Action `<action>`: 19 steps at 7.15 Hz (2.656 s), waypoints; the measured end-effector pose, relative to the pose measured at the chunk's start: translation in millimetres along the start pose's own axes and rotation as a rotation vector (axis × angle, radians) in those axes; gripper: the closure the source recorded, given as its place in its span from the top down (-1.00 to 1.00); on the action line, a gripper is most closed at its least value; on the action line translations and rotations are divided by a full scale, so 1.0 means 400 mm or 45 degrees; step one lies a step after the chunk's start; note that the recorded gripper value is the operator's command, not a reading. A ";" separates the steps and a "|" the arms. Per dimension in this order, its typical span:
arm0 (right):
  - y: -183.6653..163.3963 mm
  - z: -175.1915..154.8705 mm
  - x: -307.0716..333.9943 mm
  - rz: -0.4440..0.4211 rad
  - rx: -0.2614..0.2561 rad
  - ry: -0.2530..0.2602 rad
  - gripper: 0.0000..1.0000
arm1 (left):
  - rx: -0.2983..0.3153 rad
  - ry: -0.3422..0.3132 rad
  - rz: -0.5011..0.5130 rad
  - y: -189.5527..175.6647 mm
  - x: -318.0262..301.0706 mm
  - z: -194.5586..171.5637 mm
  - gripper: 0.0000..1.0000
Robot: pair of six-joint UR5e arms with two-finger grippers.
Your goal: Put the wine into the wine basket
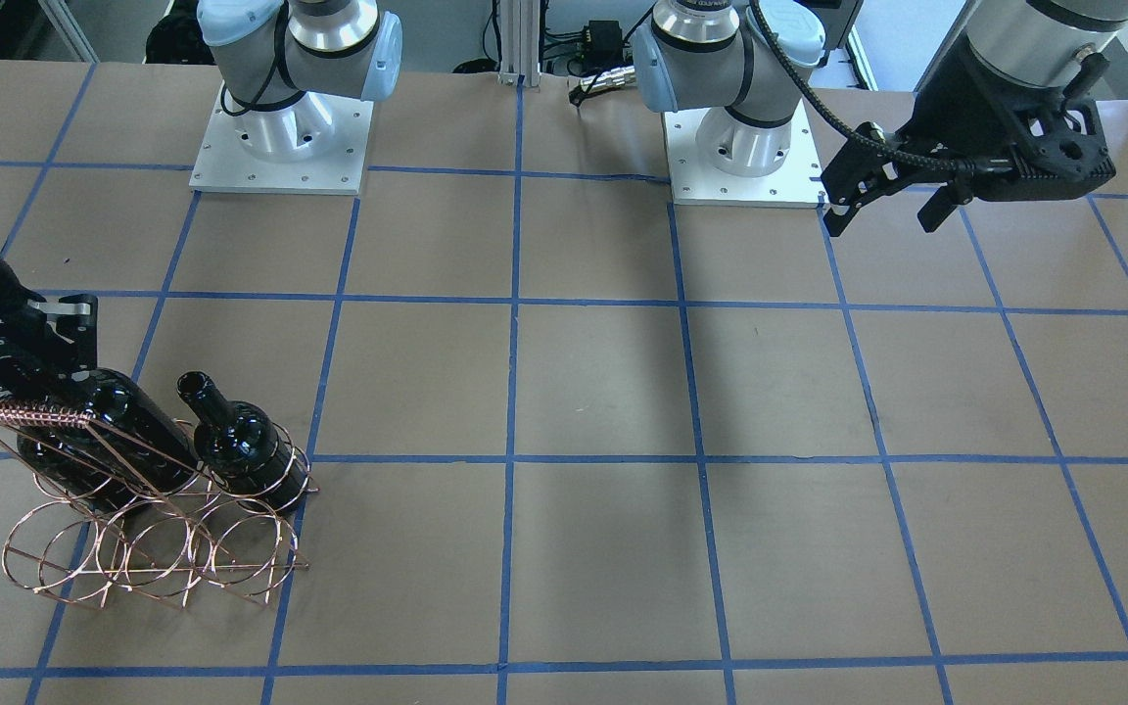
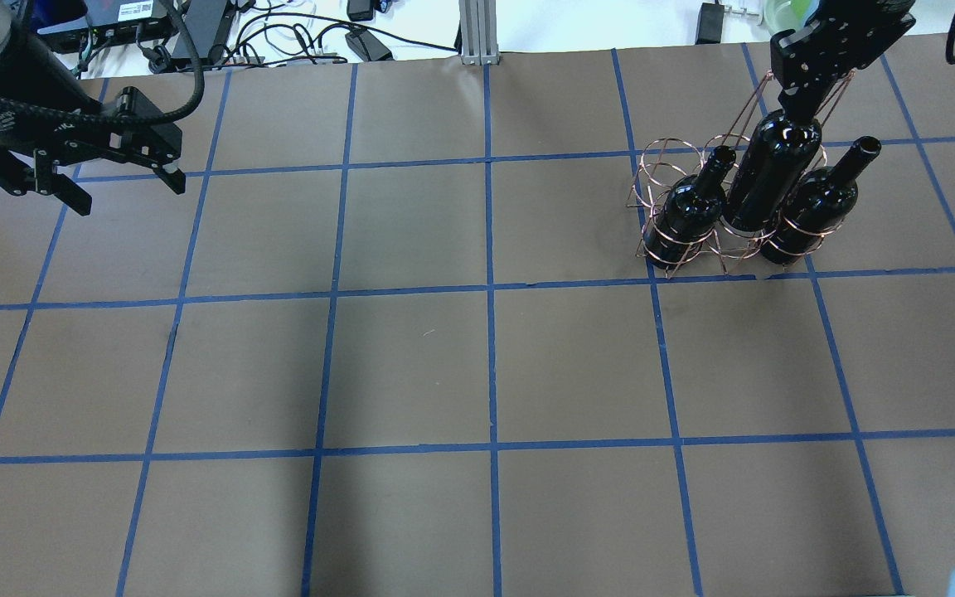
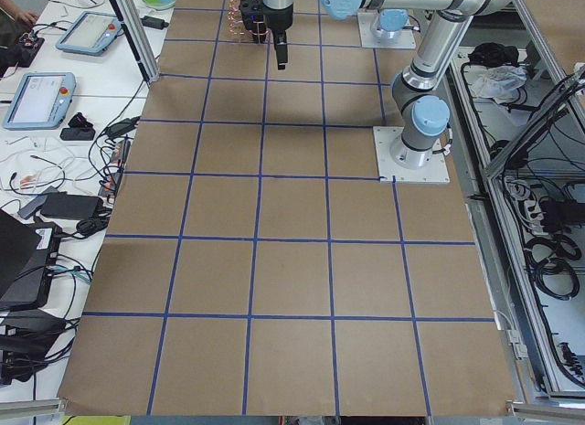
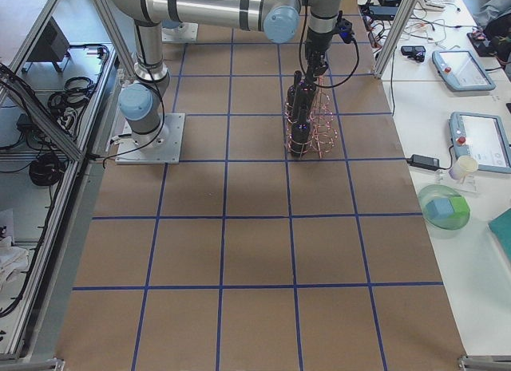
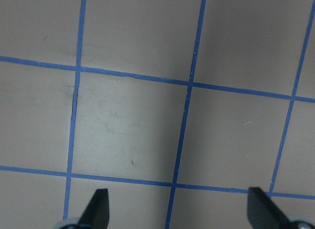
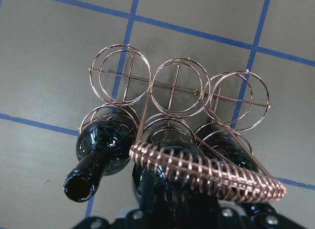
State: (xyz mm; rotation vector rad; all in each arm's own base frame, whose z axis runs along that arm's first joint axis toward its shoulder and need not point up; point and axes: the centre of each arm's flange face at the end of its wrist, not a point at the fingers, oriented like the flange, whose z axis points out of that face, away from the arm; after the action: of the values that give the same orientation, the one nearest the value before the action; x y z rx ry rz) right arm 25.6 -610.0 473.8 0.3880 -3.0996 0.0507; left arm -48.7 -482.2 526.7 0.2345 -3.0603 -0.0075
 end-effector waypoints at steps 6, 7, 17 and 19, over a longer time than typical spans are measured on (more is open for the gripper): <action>-0.008 0.103 0.003 -0.014 0.002 -0.001 -0.53 | 0.008 -0.003 0.009 0.009 0.003 -0.007 1.00; -0.009 0.111 0.003 -0.014 -0.002 -0.004 -0.53 | 0.010 -0.004 0.020 0.005 0.006 -0.004 1.00; 0.099 -0.042 -0.062 0.015 0.055 0.002 0.98 | 0.045 -0.133 0.155 0.025 0.138 0.039 1.00; 0.200 -0.144 -0.134 0.081 0.014 -0.033 0.99 | 0.044 -0.131 0.156 0.027 0.139 0.039 1.00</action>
State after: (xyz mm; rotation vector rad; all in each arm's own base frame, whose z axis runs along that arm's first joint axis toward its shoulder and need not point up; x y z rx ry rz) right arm 58.6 -517.2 527.7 0.2929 -3.1381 0.0636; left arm -106.3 -480.1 515.4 0.0493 -3.1735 0.0416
